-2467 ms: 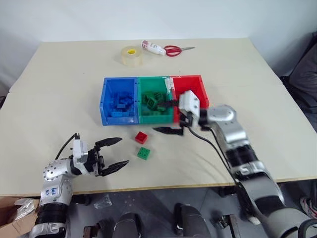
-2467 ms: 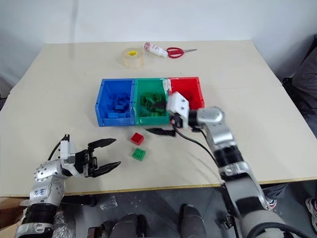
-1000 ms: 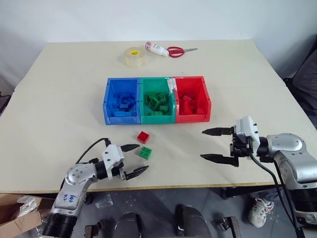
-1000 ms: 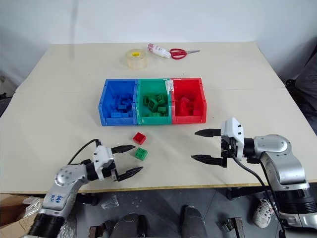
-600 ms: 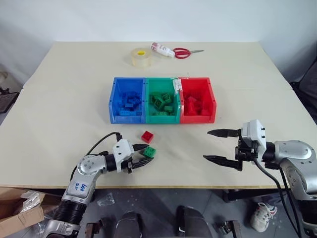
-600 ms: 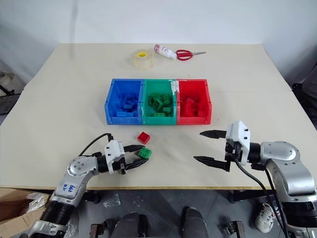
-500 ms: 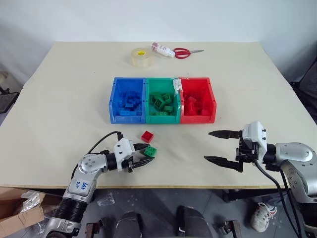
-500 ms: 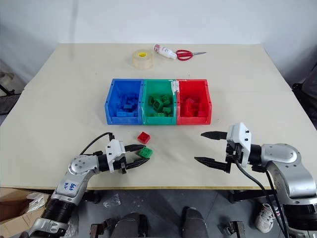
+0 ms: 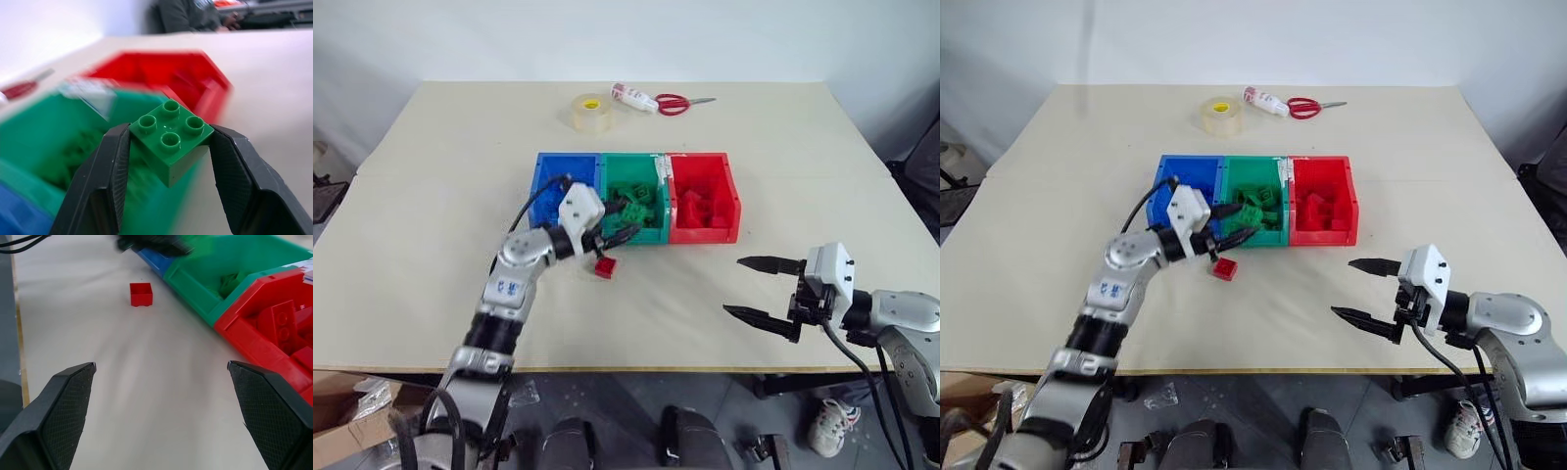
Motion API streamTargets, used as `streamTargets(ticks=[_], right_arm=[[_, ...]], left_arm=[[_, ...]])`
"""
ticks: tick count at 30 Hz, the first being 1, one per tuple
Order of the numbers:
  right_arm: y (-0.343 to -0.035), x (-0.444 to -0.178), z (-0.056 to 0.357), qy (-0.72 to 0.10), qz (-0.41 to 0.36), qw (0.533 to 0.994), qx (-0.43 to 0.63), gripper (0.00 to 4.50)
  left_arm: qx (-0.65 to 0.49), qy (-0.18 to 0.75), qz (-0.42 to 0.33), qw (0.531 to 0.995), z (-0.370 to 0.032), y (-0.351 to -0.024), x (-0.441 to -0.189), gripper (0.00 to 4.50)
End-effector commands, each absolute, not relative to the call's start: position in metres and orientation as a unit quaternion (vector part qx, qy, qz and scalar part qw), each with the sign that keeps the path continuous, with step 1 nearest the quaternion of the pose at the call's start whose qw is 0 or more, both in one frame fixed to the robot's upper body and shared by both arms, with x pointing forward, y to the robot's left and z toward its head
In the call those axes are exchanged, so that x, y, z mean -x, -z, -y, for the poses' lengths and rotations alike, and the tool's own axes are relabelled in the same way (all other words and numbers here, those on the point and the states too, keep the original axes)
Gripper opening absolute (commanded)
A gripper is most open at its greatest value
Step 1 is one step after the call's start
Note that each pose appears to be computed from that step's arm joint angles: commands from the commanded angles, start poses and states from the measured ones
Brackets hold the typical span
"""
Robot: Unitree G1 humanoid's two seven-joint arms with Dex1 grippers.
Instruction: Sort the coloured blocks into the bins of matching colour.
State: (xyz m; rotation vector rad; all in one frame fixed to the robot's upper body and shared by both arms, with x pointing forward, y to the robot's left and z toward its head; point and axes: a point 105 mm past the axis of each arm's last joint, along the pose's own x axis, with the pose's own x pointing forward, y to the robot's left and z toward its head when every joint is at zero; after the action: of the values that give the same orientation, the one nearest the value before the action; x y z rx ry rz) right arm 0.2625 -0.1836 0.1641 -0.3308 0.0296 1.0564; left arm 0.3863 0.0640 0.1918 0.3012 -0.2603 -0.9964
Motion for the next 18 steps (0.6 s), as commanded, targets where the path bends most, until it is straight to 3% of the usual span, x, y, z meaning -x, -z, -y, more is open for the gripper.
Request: streamTargets(ticks=[1, 8, 12, 18], right_arm=[[-0.175, -0.258, 0.182, -0.492, 0.014, 0.855, 0.163, 4.5], [-0.171, -0.252, 0.179, -0.48, 0.016, 0.863, 0.156, 4.5], [-0.17, -0.252, 0.179, -0.482, 0.015, 0.863, 0.153, 4.5], [-0.171, -0.259, 0.181, -0.502, 0.011, 0.851, 0.154, 4.5]], left_arm=[[-0.148, 0.463, 0.129, 0.864, -0.055, -0.206, -0.408, 2.1], [-0.154, 0.485, 0.129, 0.851, -0.042, -0.211, -0.42, 4.35], [-0.164, 0.498, 0.125, 0.842, -0.047, -0.209, -0.417, 4.49], [-0.174, 0.543, 0.134, 0.81, -0.076, -0.207, -0.388, 4.49]])
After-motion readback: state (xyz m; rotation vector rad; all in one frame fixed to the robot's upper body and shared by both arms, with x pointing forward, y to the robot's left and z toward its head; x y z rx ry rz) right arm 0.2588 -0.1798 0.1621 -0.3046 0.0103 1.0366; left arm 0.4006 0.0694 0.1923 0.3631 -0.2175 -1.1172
